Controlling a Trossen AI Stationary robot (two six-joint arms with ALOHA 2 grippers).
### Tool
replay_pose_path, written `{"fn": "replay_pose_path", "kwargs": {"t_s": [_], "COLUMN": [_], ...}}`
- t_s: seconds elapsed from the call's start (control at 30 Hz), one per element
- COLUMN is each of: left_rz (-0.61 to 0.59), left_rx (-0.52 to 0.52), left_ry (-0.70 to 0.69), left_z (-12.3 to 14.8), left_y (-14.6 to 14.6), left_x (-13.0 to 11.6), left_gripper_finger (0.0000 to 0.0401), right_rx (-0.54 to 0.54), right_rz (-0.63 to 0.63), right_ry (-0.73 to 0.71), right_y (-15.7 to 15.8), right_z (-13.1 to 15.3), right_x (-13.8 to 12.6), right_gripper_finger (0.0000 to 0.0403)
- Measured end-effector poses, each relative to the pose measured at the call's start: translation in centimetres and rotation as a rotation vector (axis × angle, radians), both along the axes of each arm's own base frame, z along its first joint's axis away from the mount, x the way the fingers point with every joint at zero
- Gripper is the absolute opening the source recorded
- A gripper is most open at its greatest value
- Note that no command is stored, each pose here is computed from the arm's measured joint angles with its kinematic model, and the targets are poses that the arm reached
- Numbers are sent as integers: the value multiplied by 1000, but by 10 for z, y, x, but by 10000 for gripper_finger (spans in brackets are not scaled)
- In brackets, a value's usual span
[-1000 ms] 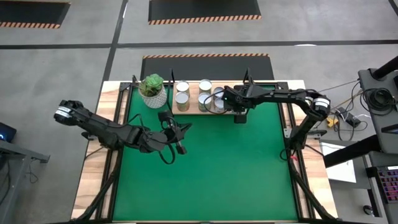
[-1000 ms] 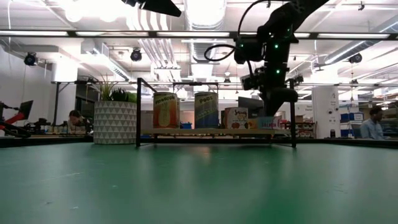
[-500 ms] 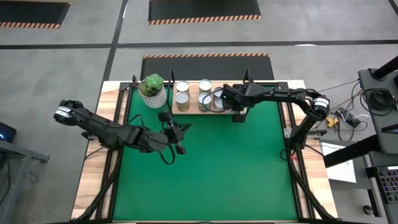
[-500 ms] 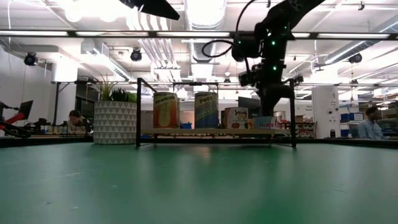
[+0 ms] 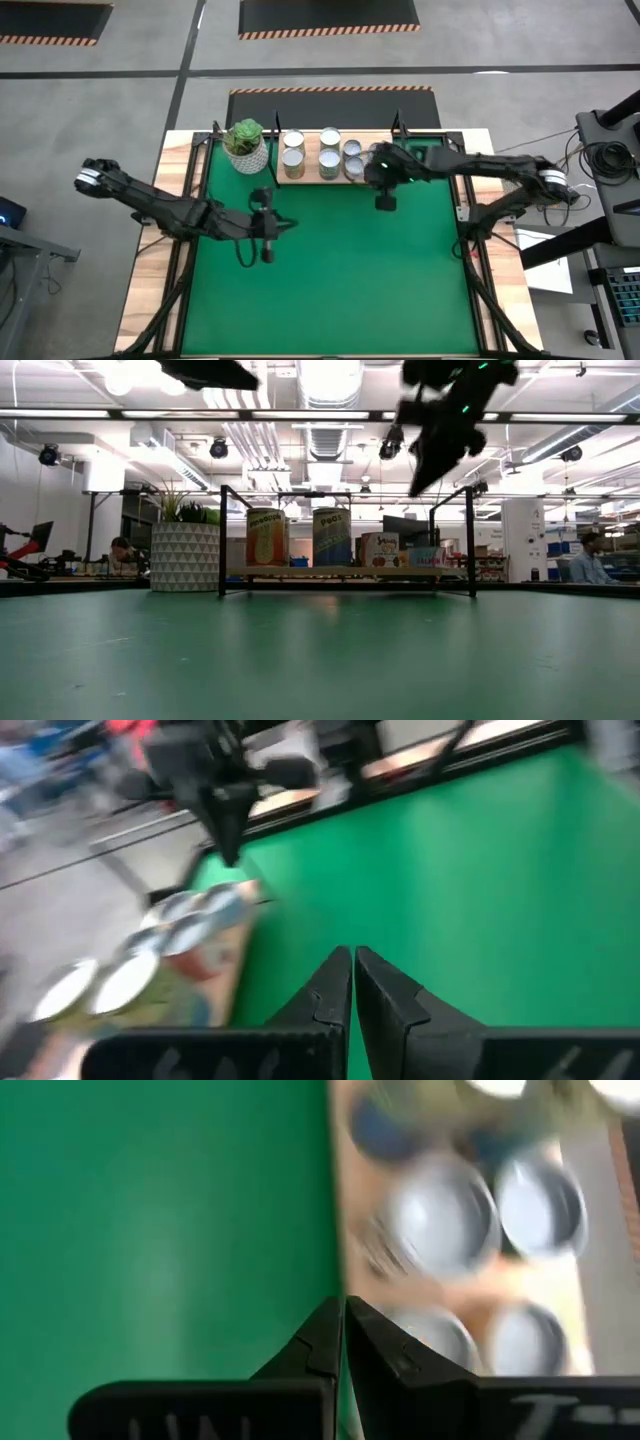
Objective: Pick and place cans onto a shelf
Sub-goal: Return to Home Position
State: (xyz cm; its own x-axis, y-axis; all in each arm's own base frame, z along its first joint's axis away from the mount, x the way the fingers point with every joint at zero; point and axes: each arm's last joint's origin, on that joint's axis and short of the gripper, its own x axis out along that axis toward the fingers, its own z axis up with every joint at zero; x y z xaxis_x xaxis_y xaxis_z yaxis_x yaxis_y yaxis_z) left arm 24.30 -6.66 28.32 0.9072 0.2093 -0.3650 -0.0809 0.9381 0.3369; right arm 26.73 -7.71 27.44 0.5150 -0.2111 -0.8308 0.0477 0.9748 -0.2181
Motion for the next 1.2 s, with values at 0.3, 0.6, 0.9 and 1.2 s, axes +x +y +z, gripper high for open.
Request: {"fn": "replay_pose_path", "kwargs": {"t_s": [0.3,0.6,0.9,1.2], "left_rz": [-261,-269,-264,-268], "left_rx": [-108,-111,-128,-99], "left_ry": [-120,-367,-462,-508], "left_z": [-28,-46,-58,-70], "left_y": [13,28,36,40], "left_x": [-60,-101,-123,-134], "left_gripper_finger": [0,0,0,0], "right_rx": [-4,-41,-40,-92], "right_rz": [223,333,388,415], "right_ry": [-457,-745,-897,-1046], "right_y": [61,74,76,77], "right_z": [-14,-43,-54,-64], "right_x": [-48,-94,-120,-138], "right_gripper_finger": [9,9,9,9]}}
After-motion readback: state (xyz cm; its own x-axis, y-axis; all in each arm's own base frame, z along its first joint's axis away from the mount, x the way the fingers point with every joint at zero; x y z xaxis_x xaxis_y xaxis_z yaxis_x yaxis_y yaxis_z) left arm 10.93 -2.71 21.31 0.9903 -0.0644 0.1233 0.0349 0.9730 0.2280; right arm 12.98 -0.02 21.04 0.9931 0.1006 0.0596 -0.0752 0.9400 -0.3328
